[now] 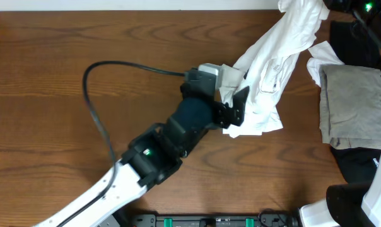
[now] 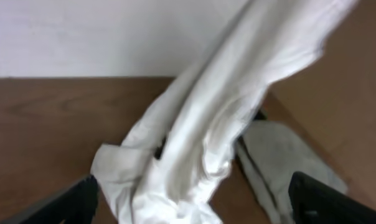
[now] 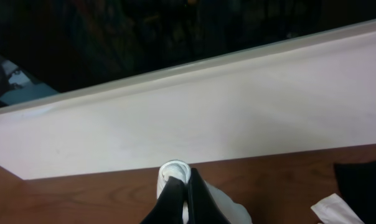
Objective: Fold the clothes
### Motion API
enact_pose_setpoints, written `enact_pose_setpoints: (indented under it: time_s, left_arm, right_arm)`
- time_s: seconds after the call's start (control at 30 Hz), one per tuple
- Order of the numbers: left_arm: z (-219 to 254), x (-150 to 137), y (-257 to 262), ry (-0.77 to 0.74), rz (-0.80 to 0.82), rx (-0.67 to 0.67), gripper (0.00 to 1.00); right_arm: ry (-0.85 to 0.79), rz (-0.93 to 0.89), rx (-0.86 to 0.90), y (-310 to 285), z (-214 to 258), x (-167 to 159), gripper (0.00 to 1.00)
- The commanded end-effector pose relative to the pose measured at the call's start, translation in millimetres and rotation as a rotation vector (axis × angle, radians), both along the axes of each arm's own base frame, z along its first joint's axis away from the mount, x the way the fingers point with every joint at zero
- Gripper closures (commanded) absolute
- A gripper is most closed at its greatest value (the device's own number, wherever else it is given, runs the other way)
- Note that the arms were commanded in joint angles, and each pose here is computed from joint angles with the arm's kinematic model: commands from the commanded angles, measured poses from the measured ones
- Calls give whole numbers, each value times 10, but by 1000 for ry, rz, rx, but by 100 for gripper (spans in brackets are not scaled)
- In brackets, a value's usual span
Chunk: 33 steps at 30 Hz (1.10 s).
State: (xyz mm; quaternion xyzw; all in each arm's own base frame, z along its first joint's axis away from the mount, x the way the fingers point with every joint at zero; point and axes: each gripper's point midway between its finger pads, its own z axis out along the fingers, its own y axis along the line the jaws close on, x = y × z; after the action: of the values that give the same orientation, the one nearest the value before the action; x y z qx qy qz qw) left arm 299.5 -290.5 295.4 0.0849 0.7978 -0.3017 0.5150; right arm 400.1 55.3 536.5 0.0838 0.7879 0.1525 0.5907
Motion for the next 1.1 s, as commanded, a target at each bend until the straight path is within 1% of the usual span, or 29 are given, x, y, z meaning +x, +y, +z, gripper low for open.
enact_pose_setpoints:
  time_s: [0.0, 0.17, 0.27, 0.37, 0.5, 0.6, 0.7, 0.77, 0.9, 1.07]
  left_arm:
    - [-762, 20, -118, 112, -70, 72, 2]
    - [-1329, 162, -323, 176, -86, 127, 2]
    - [-1550, 233, -417, 187, -89, 138, 2]
    - [-1670, 256, -506, 172, -106, 151, 2]
    - [-1670, 222, -577, 101, -153, 218, 2]
    - [-1666, 215, -581, 67, -154, 259, 2]
    - [-1636, 153, -657, 56, -177, 258, 2]
    - [-1593, 104, -729, 27, -201, 276, 2]
    - [-1462, 47, -843, -47, -195, 318, 2]
    - [-1442, -38, -906, -47, -220, 319, 2]
  right_arm:
    - [-22, 11, -4, -3, 68, -31, 99]
    - [-21, 10, 4, -2, 69, -31, 99]
    - [-21, 10, 4, 0, 70, -31, 99]
    - [-21, 11, 4, 1, 70, -31, 99]
    - [-21, 11, 4, 1, 69, -31, 98]
    - [-21, 10, 4, 0, 69, -31, 99]
    - [-18, 10, 3, 0, 62, -32, 99]
    - [-18, 10, 3, 0, 62, -32, 99]
    - [-17, 10, 3, -1, 61, -32, 99]
    - [-9, 10, 2, -2, 41, -37, 99]
